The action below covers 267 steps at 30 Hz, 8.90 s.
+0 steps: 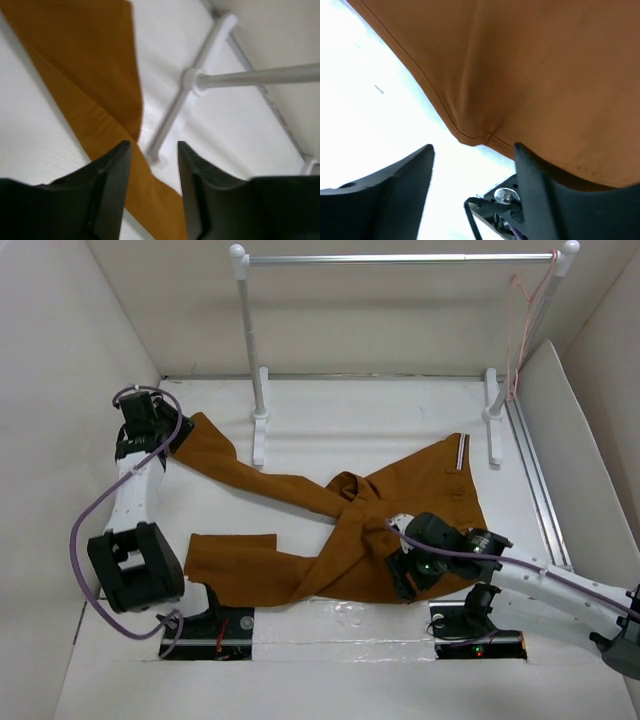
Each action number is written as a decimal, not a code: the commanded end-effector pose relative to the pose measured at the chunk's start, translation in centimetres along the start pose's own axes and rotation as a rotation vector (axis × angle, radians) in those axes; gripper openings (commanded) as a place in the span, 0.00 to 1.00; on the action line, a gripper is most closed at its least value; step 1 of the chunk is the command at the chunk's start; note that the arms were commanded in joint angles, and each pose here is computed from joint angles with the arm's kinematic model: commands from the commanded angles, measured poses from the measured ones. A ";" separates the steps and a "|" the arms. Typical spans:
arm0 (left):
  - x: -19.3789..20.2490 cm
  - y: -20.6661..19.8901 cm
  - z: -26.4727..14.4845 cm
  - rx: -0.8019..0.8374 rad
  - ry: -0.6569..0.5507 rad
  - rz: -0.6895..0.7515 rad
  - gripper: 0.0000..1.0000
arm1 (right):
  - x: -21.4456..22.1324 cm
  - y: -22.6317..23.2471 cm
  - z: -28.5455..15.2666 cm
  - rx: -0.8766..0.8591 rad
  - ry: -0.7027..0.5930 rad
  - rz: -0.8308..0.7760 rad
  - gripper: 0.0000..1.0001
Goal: Place the trousers on the hanger
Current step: Flatten out the trousers at the center of the board.
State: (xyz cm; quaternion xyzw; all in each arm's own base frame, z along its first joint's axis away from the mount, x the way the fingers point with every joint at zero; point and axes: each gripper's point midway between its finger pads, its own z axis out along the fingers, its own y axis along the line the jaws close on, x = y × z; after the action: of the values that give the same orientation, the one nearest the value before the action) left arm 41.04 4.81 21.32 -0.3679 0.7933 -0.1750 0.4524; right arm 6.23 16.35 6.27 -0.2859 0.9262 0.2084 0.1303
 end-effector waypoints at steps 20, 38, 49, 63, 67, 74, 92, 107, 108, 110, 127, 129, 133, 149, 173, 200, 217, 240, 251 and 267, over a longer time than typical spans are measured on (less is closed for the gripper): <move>2.2 13.9 13.6 -0.600 0.205 -0.027 0.59 | -14.2 -1.1 -5.8 0.052 -0.352 -0.104 0.63; -3.6 11.2 8.3 -0.538 -0.007 0.022 0.00 | -16.7 -5.3 -7.7 0.092 -0.420 -0.090 0.64; -1.4 14.2 11.3 -0.564 0.126 0.023 0.60 | -17.0 -5.1 -6.1 0.041 -0.381 -0.107 0.64; 4.0 17.9 10.7 -0.617 0.244 -0.017 0.00 | -17.8 -5.9 -6.7 0.070 -0.410 -0.078 0.65; 0.2 12.5 10.0 -0.534 0.136 0.022 0.00 | -18.3 -5.9 -6.8 0.068 -0.409 -0.097 0.65; -4.6 0.8 10.0 -0.425 0.001 0.294 0.48 | -18.5 -6.0 -5.9 0.045 -0.397 -0.084 0.65; 3.7 10.3 18.9 -0.765 0.209 0.480 0.38 | -18.7 -5.9 -6.9 0.084 -0.401 -0.080 0.67; 3.1 12.8 15.5 -0.790 0.220 0.439 0.00 | -20.4 -8.0 -7.6 0.082 -0.443 -0.067 0.70; 2.8 12.1 15.4 -0.766 0.216 0.426 0.00 | -20.6 -8.0 -7.6 0.080 -0.447 -0.070 0.70; 0.9 8.9 14.6 -0.676 0.157 0.384 0.00 | -20.7 -8.5 -7.6 0.095 -0.444 -0.060 0.70; -11.5 -3.6 -0.7 -0.339 -0.219 0.195 0.00 | -22.6 -18.7 -9.5 0.389 -0.644 0.282 0.87; -12.4 -4.5 -2.3 -0.314 -0.256 0.178 0.00 | -21.8 -21.9 -10.1 0.407 -0.730 0.442 0.91; -13.5 -5.9 -4.9 -0.279 -0.301 0.165 0.00 | -20.6 -27.1 -11.4 0.524 -0.806 0.610 0.98; -3.6 1.1 -2.1 -0.322 -0.044 0.237 0.00 | -19.1 -35.7 -5.5 0.432 -0.706 0.819 0.03; 13.6 14.3 -4.2 -0.477 0.171 -0.019 0.81 | -16.1 -35.6 -18.1 0.550 -0.966 0.829 0.00; 0.4 2.7 -18.4 -0.260 -0.281 0.004 0.00 | -15.8 -36.2 -17.1 0.598 -0.954 0.923 0.00; -2.5 2.3 -10.5 -0.391 -0.119 0.211 0.00 | -16.9 -40.8 -18.2 0.738 -0.846 1.019 0.00; -2.4 5.5 -5.7 -0.364 -0.332 0.092 0.00 | -15.1 -44.0 -16.9 0.657 -0.941 0.977 0.00; 7.5 12.2 -1.3 -0.490 0.048 0.056 0.60 | -15.1 -44.9 -17.9 0.638 -0.902 1.001 0.00; -0.1 15.0 -1.4 -0.688 -0.056 -0.023 0.83 | -12.9 -44.4 -16.7 0.646 -0.867 1.051 0.00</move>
State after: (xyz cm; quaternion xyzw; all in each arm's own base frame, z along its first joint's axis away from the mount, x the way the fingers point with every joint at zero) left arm 35.72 13.07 17.32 -0.4806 0.7731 0.0900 0.4041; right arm 40.32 -16.71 9.98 0.3520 0.8380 0.0815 0.4088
